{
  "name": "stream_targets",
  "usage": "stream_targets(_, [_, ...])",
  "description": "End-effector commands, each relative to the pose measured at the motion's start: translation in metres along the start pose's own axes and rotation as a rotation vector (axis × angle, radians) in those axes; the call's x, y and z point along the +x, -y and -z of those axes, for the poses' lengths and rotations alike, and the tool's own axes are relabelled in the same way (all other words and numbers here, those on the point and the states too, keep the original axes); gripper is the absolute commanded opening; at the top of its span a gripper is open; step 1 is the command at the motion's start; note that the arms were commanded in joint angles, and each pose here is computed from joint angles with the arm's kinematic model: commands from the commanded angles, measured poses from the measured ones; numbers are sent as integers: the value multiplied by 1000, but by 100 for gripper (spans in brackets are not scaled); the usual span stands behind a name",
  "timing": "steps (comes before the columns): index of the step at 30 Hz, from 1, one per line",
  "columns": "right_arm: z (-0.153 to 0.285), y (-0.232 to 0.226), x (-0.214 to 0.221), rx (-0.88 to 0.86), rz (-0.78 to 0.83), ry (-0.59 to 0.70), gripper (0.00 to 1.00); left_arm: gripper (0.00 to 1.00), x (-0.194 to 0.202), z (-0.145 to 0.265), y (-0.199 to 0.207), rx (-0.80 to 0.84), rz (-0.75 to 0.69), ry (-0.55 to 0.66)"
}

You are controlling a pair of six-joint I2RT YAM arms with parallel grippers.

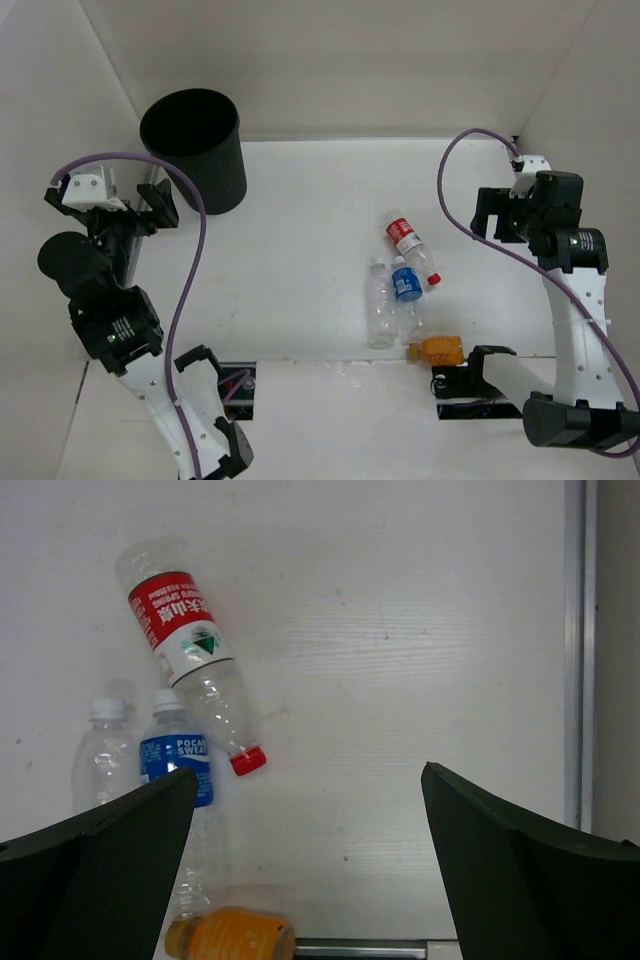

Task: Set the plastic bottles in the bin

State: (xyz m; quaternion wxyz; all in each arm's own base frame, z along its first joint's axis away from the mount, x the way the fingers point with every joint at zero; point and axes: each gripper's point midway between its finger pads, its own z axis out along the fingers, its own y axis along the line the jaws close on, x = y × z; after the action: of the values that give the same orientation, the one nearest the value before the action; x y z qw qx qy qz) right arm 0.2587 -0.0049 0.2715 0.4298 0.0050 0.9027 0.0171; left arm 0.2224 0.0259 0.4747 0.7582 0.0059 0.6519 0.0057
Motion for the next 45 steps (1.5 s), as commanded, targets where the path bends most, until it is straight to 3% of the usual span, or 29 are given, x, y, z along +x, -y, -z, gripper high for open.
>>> stream_targets(1, [10,4,-32,32,-33,141,100,100,47,5,-4,-9,50,-119])
stream_targets(11, [28,0,-17,8,-29,206,100,100,79,30,-11,-113,84,-130])
stream_targets(45, [37,-8,-24,-51,-36,279,100,100,82,44,7,-81,143,-117])
